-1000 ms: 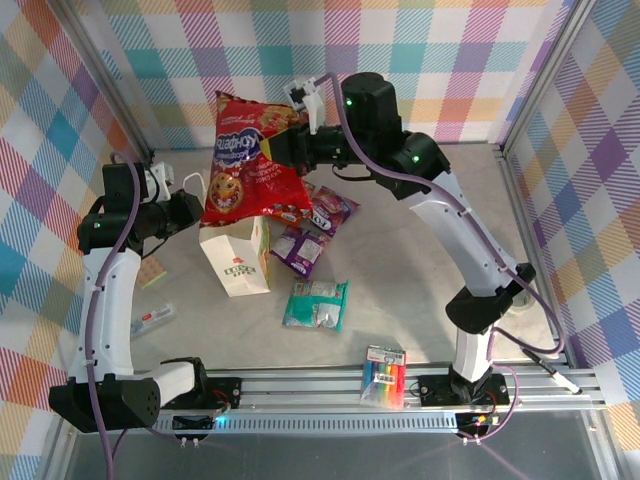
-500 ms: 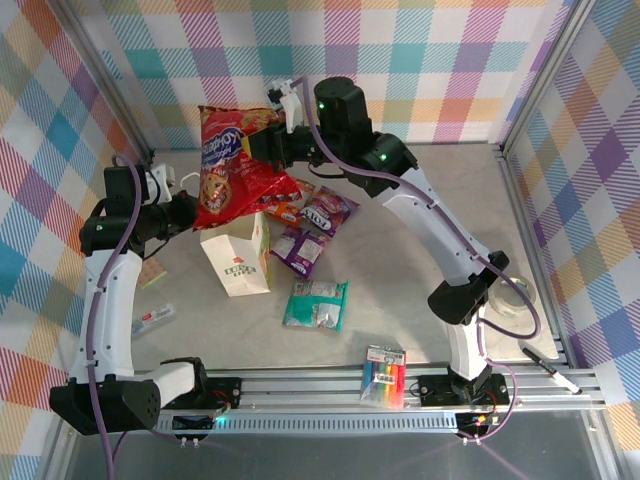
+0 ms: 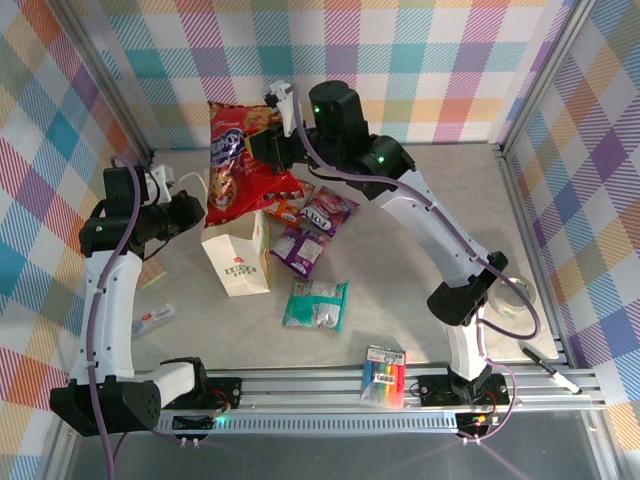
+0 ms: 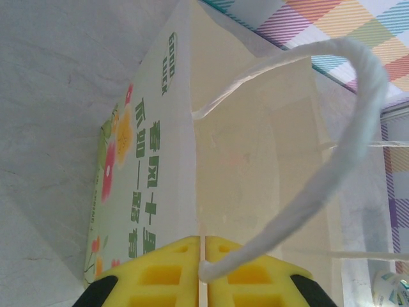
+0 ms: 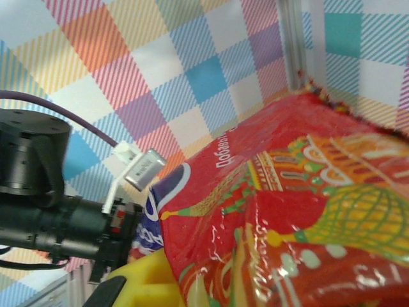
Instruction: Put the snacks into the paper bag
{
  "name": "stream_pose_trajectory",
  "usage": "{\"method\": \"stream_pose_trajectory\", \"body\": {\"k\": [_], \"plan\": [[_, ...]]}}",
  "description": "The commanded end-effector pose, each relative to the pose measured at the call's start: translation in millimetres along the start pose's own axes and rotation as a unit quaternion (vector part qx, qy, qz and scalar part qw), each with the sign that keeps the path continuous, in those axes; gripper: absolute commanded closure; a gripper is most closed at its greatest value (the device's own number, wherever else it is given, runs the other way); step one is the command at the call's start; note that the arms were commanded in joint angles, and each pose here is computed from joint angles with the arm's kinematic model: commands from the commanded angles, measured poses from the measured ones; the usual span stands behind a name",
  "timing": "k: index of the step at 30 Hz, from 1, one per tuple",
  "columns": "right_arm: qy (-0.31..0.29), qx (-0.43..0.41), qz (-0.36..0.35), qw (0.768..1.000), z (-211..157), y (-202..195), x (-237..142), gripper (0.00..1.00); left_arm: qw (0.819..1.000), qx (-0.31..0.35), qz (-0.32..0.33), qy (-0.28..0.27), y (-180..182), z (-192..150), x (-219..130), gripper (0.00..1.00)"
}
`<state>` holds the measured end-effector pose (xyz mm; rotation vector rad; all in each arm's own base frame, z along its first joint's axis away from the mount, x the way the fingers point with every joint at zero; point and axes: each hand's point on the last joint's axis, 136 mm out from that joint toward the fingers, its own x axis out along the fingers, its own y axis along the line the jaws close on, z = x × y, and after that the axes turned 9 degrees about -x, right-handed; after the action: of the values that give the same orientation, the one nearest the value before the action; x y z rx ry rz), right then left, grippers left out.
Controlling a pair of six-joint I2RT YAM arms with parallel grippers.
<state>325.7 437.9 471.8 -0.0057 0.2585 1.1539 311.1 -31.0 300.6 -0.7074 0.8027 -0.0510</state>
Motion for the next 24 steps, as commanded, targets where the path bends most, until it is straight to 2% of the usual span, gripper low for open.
{"method": "stream_pose_trajectory", "body": {"k": [1, 13, 24], "plan": [[-0.095, -0.060, -0.028, 0.993, 58.4, 2.2, -25.0, 1.00, 1.000, -0.003, -0.014, -0.009, -4.8, 0.4, -7.9, 0.90], [-0.089, -0.058, -0.033, 0.994, 53.6, 1.5, -17.8, 1.00, 1.000, -0.003, -0.017, -0.004, -4.6, -2.6, -7.8, 0.91], [-0.047, -0.068, -0.055, 0.995, 29.4, -0.7, -0.6, 1.00, 1.000, 0.001, -0.022, -0.005, -6.4, -4.0, -10.0, 0.91]]}}
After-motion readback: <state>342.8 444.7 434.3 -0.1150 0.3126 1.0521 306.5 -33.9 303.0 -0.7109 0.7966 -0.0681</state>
